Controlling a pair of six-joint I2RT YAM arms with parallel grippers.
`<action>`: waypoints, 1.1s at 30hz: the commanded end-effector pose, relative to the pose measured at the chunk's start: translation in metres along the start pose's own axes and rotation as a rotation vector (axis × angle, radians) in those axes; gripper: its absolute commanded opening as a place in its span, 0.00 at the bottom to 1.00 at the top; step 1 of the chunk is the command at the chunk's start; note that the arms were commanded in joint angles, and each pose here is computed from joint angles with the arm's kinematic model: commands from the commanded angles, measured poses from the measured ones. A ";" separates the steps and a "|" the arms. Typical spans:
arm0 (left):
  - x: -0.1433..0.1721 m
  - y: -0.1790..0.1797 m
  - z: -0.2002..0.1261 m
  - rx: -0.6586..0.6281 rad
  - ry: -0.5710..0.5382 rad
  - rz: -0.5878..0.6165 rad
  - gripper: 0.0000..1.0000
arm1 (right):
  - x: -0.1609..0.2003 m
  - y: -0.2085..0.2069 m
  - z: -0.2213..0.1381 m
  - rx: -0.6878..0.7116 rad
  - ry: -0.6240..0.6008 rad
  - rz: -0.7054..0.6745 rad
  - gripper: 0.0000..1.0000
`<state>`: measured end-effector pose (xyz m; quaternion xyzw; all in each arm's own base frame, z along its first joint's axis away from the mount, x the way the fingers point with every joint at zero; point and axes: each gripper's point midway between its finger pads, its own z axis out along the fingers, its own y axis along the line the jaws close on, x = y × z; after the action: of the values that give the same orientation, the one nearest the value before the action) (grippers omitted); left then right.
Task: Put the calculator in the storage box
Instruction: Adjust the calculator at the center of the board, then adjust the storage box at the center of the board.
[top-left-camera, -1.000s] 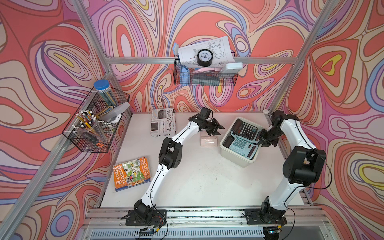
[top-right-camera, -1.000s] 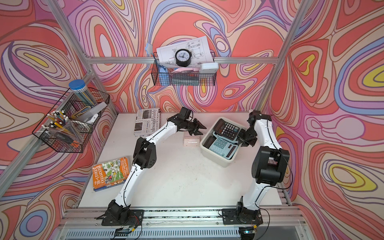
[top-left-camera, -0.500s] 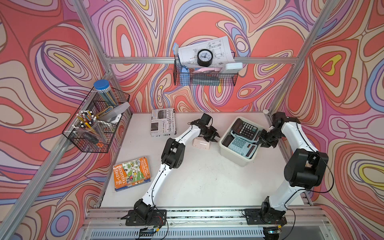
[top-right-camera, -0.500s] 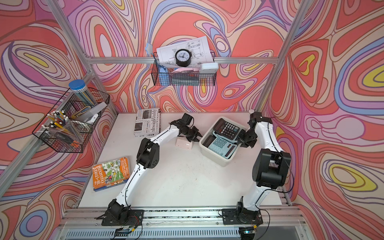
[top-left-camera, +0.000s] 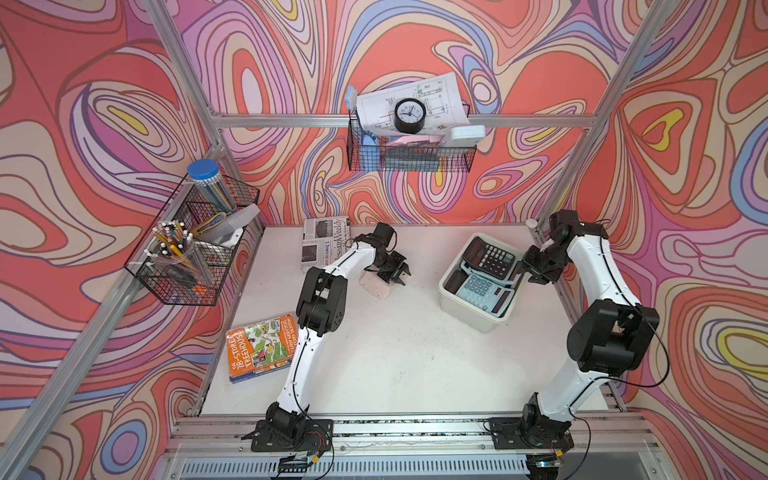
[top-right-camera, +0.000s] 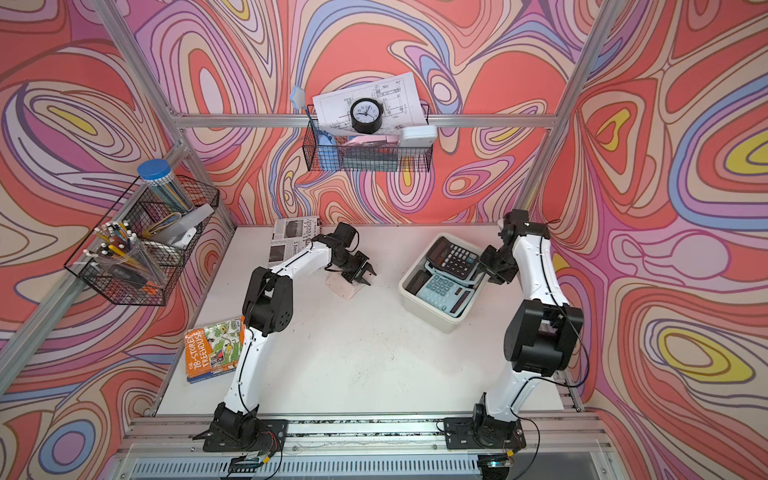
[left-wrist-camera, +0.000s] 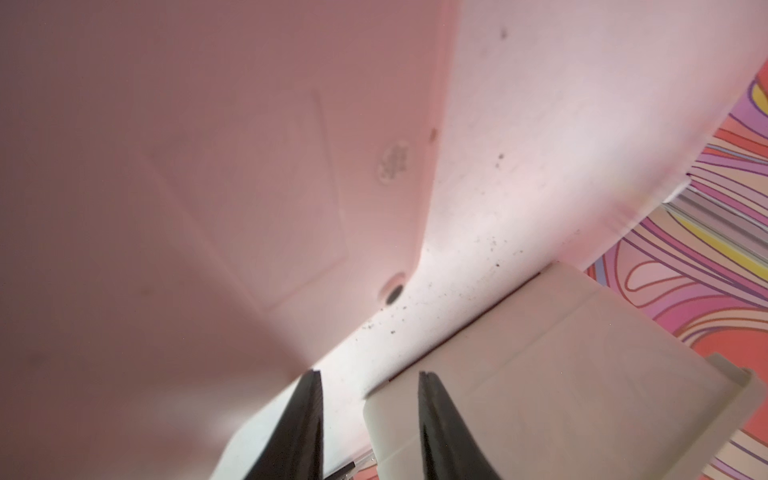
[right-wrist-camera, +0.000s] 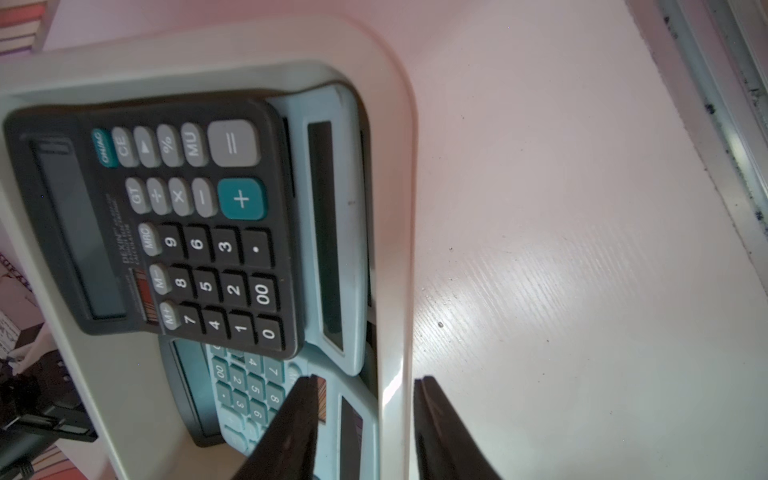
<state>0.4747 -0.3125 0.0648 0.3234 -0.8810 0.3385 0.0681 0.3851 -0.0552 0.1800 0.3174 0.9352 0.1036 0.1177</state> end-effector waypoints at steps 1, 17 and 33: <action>0.030 -0.046 -0.033 0.111 0.039 0.114 0.33 | -0.012 0.004 0.000 -0.021 -0.021 0.039 0.45; 0.006 -0.055 -0.113 0.099 -0.049 0.348 0.40 | -0.058 0.031 0.046 -0.239 0.049 0.106 0.98; -0.068 0.022 -0.149 -0.130 -0.204 0.364 0.43 | -0.075 0.136 0.080 -0.466 0.140 0.047 0.98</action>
<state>0.5086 -0.1834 0.1475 0.2036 -0.9338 0.2874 -0.0628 0.5345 -0.0110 0.1485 0.3087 0.8916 0.3022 0.1355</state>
